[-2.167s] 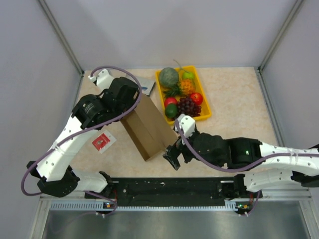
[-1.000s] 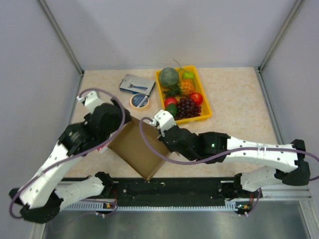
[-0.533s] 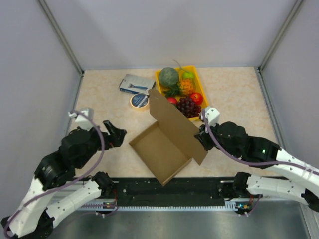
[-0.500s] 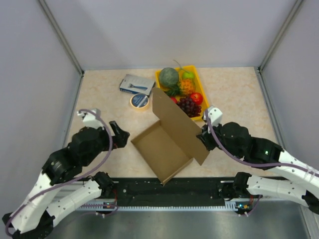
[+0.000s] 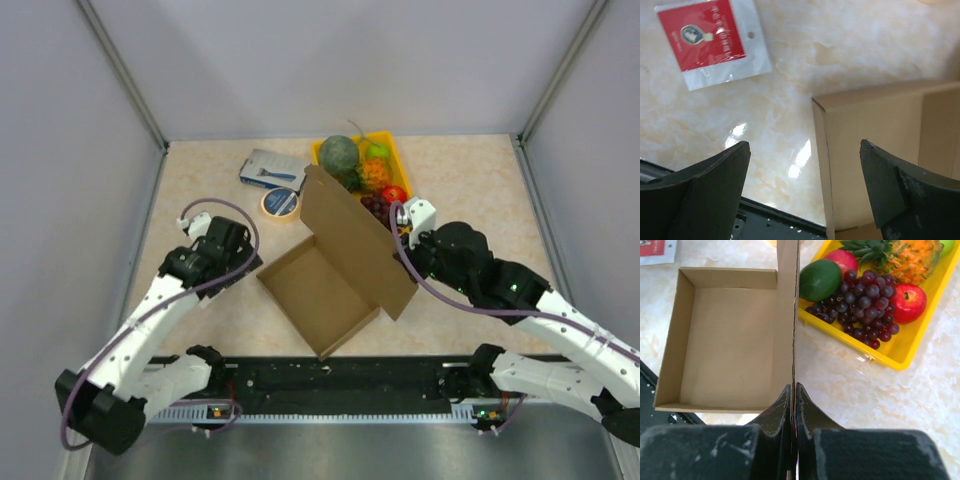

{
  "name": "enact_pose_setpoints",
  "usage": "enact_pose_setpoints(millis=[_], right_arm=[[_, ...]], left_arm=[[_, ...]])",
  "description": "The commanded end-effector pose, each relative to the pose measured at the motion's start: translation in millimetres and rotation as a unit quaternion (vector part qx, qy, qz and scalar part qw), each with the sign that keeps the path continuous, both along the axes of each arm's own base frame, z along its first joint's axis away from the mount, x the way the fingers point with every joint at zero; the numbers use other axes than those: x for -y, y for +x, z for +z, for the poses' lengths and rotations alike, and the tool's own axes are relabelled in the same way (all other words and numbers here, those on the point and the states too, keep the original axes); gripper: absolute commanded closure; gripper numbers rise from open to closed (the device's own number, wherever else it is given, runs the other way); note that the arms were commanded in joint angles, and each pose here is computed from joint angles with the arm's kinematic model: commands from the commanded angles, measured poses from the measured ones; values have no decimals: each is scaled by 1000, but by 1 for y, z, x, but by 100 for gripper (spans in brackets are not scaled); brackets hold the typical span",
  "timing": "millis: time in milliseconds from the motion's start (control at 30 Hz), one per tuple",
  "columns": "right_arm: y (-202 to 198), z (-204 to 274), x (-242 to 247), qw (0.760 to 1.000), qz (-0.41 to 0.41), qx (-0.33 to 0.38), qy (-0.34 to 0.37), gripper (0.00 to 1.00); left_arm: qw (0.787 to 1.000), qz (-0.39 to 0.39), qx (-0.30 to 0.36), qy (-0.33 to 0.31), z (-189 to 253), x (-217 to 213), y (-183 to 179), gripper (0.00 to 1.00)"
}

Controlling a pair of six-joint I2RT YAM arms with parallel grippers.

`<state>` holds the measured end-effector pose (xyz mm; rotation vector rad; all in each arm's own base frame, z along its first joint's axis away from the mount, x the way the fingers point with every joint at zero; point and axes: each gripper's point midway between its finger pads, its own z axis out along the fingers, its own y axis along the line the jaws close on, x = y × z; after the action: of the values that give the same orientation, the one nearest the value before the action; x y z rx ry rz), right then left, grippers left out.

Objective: Fold the paper box

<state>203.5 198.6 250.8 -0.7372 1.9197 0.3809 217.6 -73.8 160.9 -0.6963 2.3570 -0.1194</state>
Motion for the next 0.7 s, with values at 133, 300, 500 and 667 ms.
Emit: enact_pose_setpoints(millis=[133,300,500,667], right_arm=[[-3,26,-22,997,59,20,48,100],[-10,34,-28,994,79,21,69,100],[-21,30,-40,989,111,8,102,100],[-23,29,-39,987,117,14,107,100]], left_arm=[[959,230,-165,21,-50,-50,14,17],[944,235,-219,74,-77,-74,33,10],[924,251,-269,107,-101,-83,42,15],[919,250,-285,106,-114,-78,48,22]])
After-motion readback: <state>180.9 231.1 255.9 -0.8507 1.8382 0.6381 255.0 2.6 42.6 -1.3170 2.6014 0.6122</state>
